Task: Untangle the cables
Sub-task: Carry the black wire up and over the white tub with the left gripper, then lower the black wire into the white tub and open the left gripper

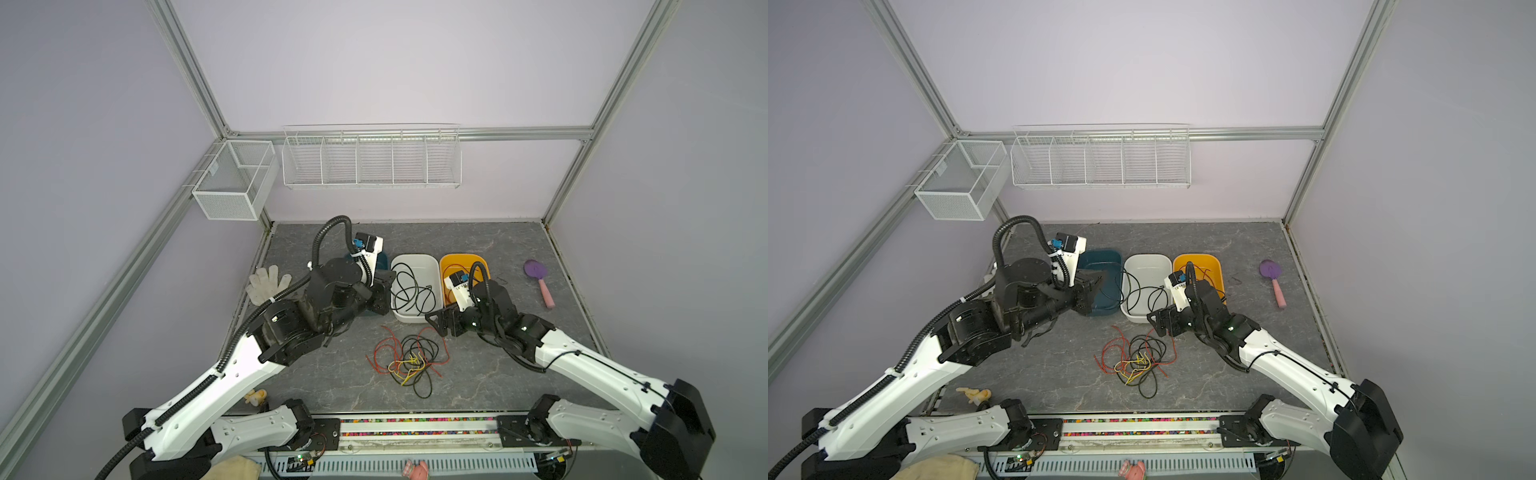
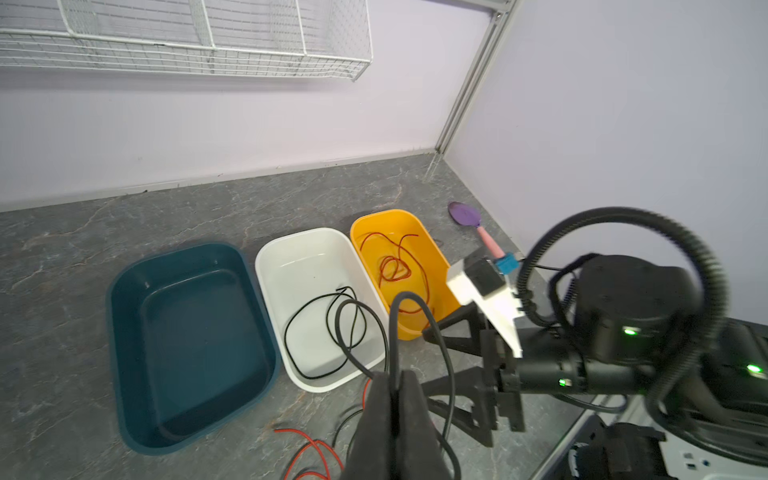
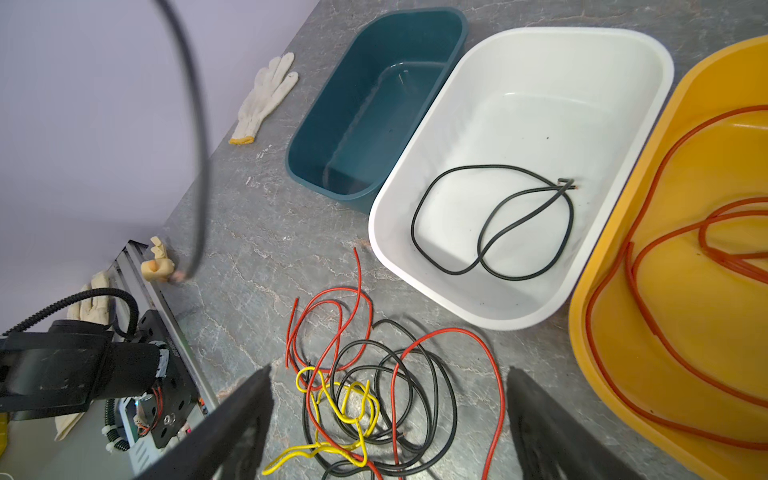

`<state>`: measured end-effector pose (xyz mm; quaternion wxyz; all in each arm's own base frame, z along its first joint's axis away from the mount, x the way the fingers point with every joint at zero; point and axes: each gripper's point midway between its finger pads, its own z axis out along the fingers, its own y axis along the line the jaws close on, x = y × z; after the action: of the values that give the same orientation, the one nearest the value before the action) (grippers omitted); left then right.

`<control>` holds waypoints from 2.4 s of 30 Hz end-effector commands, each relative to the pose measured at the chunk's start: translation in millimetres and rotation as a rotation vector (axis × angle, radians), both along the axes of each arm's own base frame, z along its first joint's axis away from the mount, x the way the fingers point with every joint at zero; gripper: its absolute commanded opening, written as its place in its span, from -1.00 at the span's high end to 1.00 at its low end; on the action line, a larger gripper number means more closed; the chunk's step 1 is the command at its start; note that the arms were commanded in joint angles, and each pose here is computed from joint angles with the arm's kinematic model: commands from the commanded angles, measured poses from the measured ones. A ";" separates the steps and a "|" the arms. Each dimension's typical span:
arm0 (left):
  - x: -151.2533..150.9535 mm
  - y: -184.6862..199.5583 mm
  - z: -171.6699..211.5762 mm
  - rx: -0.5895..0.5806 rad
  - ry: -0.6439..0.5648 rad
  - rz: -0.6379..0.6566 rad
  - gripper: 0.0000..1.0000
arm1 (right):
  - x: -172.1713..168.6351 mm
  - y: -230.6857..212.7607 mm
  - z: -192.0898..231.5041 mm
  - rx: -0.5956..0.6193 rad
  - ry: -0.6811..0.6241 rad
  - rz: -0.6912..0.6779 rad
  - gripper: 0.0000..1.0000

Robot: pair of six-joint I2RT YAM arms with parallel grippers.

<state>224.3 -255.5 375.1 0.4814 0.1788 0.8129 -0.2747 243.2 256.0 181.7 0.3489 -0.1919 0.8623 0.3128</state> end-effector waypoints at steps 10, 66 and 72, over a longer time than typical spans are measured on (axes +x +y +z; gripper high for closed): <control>57.2 -26.0 -34.3 0.137 0.011 -0.064 1.00 | -6.8 -21.2 21.4 0.039 -0.104 -0.062 -0.77; 126.5 -79.6 -264.9 0.512 0.398 -0.131 0.83 | -5.5 -28.3 22.2 0.037 -0.122 -0.097 -0.77; 127.9 -75.8 -258.1 0.535 0.380 -0.124 0.55 | -5.1 -27.5 21.3 0.035 -0.118 -0.095 -0.77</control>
<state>346.8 -333.8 105.3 0.2308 0.2877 0.9218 -0.1190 237.8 227.0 208.4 0.4200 -0.1617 0.8409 0.3005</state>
